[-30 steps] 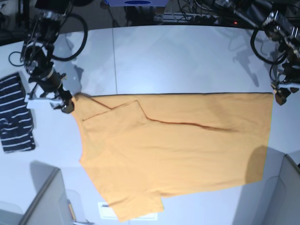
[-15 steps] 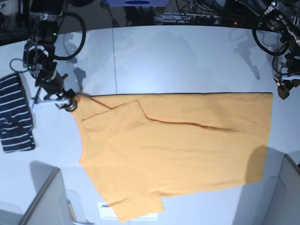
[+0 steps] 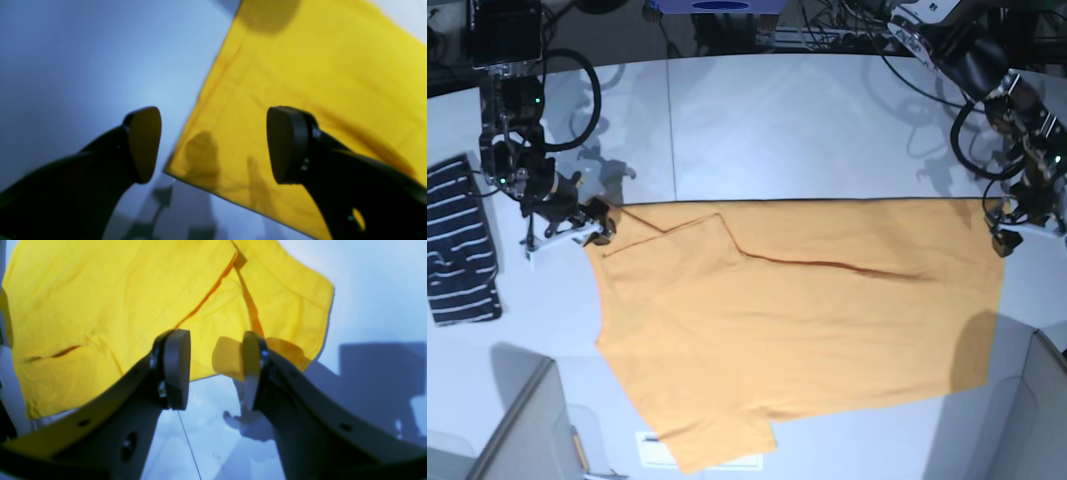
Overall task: Fold the T-shirt properly
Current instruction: 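Grasp the folded edge again with both grippers at its two ends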
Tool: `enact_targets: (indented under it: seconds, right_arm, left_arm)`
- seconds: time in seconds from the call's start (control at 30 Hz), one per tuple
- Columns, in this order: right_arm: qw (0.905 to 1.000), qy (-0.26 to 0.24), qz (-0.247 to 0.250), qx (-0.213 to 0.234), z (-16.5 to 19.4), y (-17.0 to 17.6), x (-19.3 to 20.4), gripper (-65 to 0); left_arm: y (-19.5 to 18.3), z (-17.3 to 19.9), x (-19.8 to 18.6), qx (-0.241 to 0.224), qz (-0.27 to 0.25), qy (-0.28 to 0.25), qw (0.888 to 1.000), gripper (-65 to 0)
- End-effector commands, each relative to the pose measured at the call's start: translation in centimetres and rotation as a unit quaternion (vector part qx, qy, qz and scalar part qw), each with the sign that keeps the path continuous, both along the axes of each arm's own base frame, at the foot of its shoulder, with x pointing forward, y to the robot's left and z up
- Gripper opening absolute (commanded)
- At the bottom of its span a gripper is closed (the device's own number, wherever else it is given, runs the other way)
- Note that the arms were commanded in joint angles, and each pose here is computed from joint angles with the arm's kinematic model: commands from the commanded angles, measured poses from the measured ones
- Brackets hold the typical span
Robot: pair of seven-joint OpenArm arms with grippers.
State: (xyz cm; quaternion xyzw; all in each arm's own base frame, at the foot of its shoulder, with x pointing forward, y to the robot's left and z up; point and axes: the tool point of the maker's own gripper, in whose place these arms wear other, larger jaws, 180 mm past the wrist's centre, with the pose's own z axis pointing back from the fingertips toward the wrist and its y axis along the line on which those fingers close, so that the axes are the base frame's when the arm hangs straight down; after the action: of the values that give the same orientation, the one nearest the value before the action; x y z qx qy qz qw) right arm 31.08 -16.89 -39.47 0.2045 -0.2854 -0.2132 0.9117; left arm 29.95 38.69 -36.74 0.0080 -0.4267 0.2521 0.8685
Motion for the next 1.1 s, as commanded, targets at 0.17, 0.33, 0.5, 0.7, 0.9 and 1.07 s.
enact_targets:
  seconds: [0.17,0.33,0.5,0.7,0.9,1.07]
  right_arm:
    - [0.9994,-0.020,0.003,-0.027,1.3,-2.0,0.9,-42.8]
    - [0.9975,-0.015,0.029,-0.062,1.2,-2.5,0.8,-42.8]
    - [0.9946,-0.012,0.050,-0.090,0.7,-2.1,0.7,-42.5]
    - [0.9948,0.007,0.041,-0.093,-0.5,-2.8,0.3,-42.6]
    - [0.9948,0.012,0.042,-0.091,-0.9,-2.8,0.1,-45.3]
    - [0.9951,0.009,0.038,-0.091,-0.6,-3.0,0.3,-65.0]
  left_arm:
    - [0.3,0.1,2.2,-0.008,-0.001,-0.010,1.000,-40.2]
    - [0.2,0.1,2.7,0.000,-0.002,-0.026,1.000,-65.0]
    - [-1.8,-3.0,3.1,-0.021,-0.030,0.002,0.999,-65.0]
    - [-1.7,-3.5,2.7,-0.028,-0.024,0.006,0.999,-65.0]
    - [-1.9,-3.6,2.8,-0.028,-0.027,0.007,0.999,-65.0]
    - [-1.6,-4.0,2.3,-0.009,-0.032,0.029,0.999,-65.0]
